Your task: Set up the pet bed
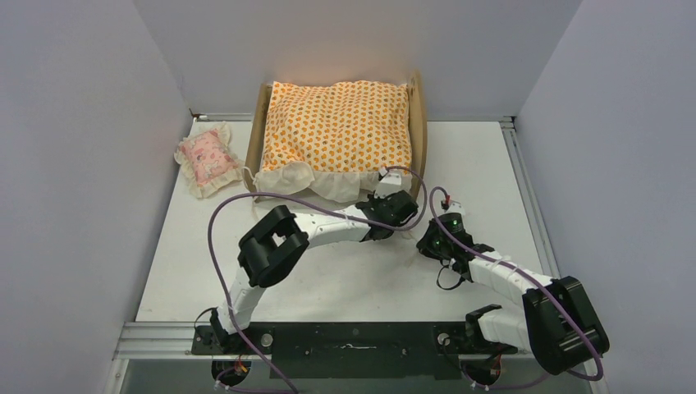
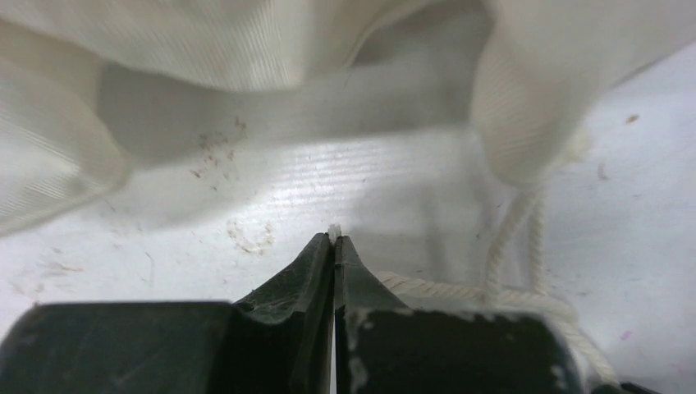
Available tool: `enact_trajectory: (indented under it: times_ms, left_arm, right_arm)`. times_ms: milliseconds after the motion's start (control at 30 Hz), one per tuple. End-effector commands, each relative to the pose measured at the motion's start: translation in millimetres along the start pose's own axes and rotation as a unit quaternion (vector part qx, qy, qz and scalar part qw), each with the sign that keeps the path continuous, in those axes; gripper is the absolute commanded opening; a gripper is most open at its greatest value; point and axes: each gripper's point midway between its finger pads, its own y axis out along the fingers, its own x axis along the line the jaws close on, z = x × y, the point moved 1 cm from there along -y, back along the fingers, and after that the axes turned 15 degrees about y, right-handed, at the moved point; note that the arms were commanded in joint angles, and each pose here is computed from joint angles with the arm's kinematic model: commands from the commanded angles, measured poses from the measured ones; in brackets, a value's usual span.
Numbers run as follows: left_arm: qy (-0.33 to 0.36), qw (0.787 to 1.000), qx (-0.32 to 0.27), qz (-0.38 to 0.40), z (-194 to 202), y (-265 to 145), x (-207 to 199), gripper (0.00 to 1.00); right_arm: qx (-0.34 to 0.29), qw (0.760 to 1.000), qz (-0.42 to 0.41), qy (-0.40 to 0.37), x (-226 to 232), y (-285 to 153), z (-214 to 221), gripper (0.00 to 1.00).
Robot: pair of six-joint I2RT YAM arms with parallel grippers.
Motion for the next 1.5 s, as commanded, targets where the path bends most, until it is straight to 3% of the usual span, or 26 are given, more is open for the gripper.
enact_trajectory:
  times_ms: [0, 300, 533, 933, 1100, 1300, 1467]
  left_arm:
    - [-0.015, 0.989, -0.146, 0.013, -117.5, -57.0, 18.5, 0.00]
    - [0.005, 0.957, -0.290, 0.028, -220.3, -112.5, 23.0, 0.00]
    - [0.016, 0.932, -0.360, 0.031, -286.6, -131.8, 24.6, 0.00]
    - [-0.022, 0.924, -0.382, 0.013, -351.3, -102.8, 64.3, 0.00]
    - [-0.040, 0.914, -0.403, 0.013, -370.6, -115.0, 80.5, 0.00]
    - [-0.068, 0.903, -0.424, 0.010, -387.3, -127.2, 101.8, 0.00]
    - [-0.084, 0.899, -0.429, 0.001, -393.1, -132.4, 123.1, 0.00]
  right_arm:
    - [-0.021, 0.999, 0.023, 0.004, -8.0, -2.9, -12.0, 0.05]
    - [-0.024, 1.000, -0.008, 0.006, 3.5, 0.7, -17.4, 0.05]
    - [-0.011, 0.999, -0.031, 0.003, 9.5, 4.3, -12.3, 0.05]
    - [-0.008, 1.000, -0.029, 0.007, 12.9, 8.6, -16.4, 0.05]
    - [-0.017, 1.000, -0.015, 0.006, 8.6, 15.2, -20.9, 0.05]
    - [-0.011, 0.997, 0.045, 0.068, -35.5, 25.1, -13.1, 0.05]
    - [-0.049, 0.992, 0.051, 0.105, -37.9, 10.8, -42.9, 0.05]
